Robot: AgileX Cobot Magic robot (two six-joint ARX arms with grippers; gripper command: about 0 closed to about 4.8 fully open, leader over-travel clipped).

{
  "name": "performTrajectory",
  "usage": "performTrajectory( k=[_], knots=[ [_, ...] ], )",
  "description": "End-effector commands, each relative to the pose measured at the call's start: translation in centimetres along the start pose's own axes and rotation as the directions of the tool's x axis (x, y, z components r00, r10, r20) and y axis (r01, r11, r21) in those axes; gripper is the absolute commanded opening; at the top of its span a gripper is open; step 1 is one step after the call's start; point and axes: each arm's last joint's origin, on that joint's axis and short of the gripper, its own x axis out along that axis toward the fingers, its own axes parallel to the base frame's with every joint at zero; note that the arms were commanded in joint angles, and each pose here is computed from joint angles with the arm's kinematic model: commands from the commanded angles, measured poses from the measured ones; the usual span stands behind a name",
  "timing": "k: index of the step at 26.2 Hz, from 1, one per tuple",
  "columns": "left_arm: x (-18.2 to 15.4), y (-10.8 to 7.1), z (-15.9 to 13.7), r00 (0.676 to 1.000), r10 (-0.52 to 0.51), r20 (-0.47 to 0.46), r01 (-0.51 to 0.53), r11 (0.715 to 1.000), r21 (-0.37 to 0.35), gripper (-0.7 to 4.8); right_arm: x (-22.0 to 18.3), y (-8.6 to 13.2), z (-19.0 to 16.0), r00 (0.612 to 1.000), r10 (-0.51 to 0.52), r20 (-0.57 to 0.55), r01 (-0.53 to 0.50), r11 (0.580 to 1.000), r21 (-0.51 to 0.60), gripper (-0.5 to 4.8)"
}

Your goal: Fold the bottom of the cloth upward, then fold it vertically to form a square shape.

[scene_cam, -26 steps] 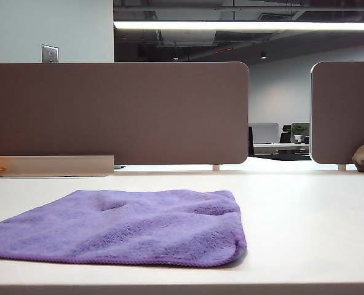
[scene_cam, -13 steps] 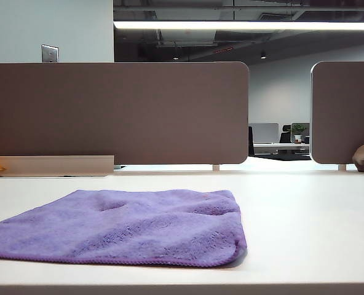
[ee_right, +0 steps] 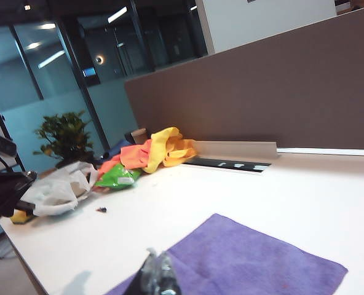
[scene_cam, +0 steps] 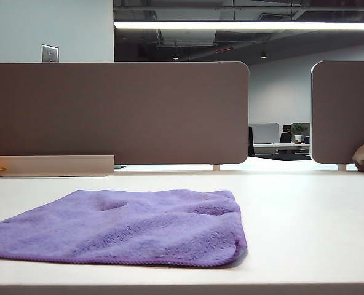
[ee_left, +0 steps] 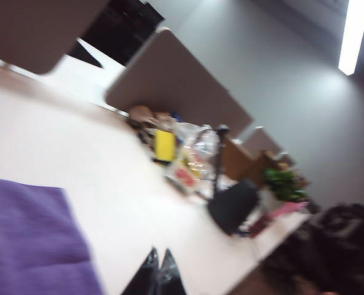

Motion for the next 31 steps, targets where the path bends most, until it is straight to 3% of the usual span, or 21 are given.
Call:
performTrajectory(
  k=[1, 3, 5, 8, 10, 13, 15, 18, 24, 28, 30, 31],
  knots=[
    [-0.2, -2.2, 1.5, 0.993, -0.099, 0.056, 0.096, 0.994, 0.056, 0.03, -0.3, 0.5, 1.1, 1.0, -0.014, 0.021, 0.014, 0.999, 0.031, -0.05],
    [-0.3, -3.7, 2.4, 0.988, -0.127, 0.089, 0.116, 0.986, 0.122, 0.03, -0.7, 0.9, 1.7, 0.999, -0.044, 0.001, 0.044, 0.998, 0.044, -0.05],
    [-0.8, -6.3, 4.0, 0.986, -0.121, 0.116, 0.089, 0.964, 0.251, 0.03, -1.6, 1.6, 2.5, 0.992, -0.104, -0.077, 0.107, 0.994, 0.034, -0.04],
    [-1.3, -8.5, 5.1, 0.993, -0.027, 0.112, -0.008, 0.953, 0.303, 0.02, -2.3, 2.2, 3.3, 0.976, -0.129, -0.178, 0.138, 0.99, 0.036, -0.04],
    [-1.5, -10.0, 6.2, 0.99, 0.089, 0.112, -0.12, 0.939, 0.321, 0.01, -1.9, 2.5, 4.1, 0.959, -0.104, -0.263, 0.128, 0.989, 0.074, -0.04],
    [-1.5, -10.6, 7.1, 0.977, 0.168, 0.13, -0.203, 0.918, 0.342, -0.03, -1.1, 2.5, 4.9, 0.946, -0.057, -0.318, 0.09, 0.992, 0.089, -0.02],
    [-1.2, -10.5, 7.8, 0.965, 0.225, 0.134, -0.26, 0.883, 0.391, -0.03, -0.2, 2.3, 5.5, 0.935, -0.046, -0.351, 0.085, 0.991, 0.098, -0.01],
    [-0.5, -9.2, 8.9, 0.936, 0.333, 0.117, -0.352, 0.861, 0.366, -0.03, 1.4, 1.7, 6.1, 0.914, -0.052, -0.402, 0.09, 0.993, 0.077, -0.01],
    [2.0, -4.4, 10.6, 0.92, 0.386, -0.068, -0.363, 0.904, 0.226, -0.03, 5.6, -0.2, 6.9, 0.856, -0.057, -0.514, 0.097, 0.994, 0.051, -0.01],
    [3.5, -0.4, 11.1, 0.883, 0.432, -0.182, -0.416, 0.901, 0.121, -0.03, 8.8, -1.9, 6.8, 0.802, -0.054, -0.594, 0.127, 0.989, 0.081, 0.02],
    [4.5, 3.1, 10.6, 0.824, 0.475, -0.31, -0.48, 0.875, 0.065, -0.03, 11.8, -3.7, 5.9, 0.741, -0.043, -0.67, 0.151, 0.983, 0.104, 0.57],
    [4.8, 3.7, 10.4, 0.805, 0.491, -0.334, -0.5, 0.864, 0.064, -0.03, 12.4, -4.0, 5.6, 0.729, -0.039, -0.683, 0.147, 0.984, 0.101, 0.58]
  ],
)
